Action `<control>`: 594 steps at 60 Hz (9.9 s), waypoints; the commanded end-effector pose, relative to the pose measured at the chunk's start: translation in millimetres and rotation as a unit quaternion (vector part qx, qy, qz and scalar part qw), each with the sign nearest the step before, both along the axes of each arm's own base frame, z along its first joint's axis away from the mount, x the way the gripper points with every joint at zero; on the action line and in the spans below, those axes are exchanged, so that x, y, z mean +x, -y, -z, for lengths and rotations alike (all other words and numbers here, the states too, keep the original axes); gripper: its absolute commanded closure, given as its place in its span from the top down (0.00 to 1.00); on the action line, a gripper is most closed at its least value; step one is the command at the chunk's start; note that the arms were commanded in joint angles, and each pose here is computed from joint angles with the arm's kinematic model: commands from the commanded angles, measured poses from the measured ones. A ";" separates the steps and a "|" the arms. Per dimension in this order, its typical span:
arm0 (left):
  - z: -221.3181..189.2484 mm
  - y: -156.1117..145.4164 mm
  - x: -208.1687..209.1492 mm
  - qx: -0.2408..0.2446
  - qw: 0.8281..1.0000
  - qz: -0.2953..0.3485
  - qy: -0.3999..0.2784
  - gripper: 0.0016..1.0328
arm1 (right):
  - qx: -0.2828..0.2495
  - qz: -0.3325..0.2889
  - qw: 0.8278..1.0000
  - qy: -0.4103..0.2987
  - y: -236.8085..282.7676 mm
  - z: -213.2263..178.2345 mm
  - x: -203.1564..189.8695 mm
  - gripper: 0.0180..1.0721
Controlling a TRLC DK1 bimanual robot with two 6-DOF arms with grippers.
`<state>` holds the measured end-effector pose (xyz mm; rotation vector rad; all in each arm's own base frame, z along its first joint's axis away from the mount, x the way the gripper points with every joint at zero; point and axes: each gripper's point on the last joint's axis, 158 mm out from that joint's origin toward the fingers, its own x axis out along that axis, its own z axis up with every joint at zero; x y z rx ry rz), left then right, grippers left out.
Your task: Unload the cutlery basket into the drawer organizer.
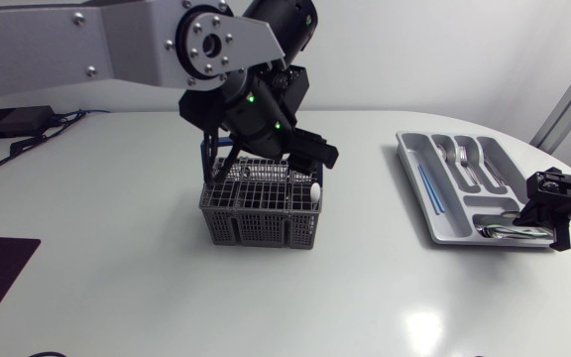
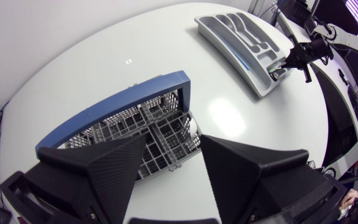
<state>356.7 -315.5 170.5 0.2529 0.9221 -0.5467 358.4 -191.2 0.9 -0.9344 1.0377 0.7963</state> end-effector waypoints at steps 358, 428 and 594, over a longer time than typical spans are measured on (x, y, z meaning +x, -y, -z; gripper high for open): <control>-14.1 34.7 -144.2 -0.173 0.912 0.371 0.031 0.06 | 0.353 -0.174 0.919 -0.003 -430.4 -164.8 -137.1 0.47; -12.1 25.1 -121.9 -0.147 0.930 0.336 0.026 0.77 | 0.351 -0.125 0.928 -0.014 -411.7 -149.6 -121.6 0.05; 29.7 -211.3 3.6 0.033 0.992 -0.093 0.076 0.95 | -0.025 0.149 0.962 0.227 -107.8 -96.7 10.9 0.96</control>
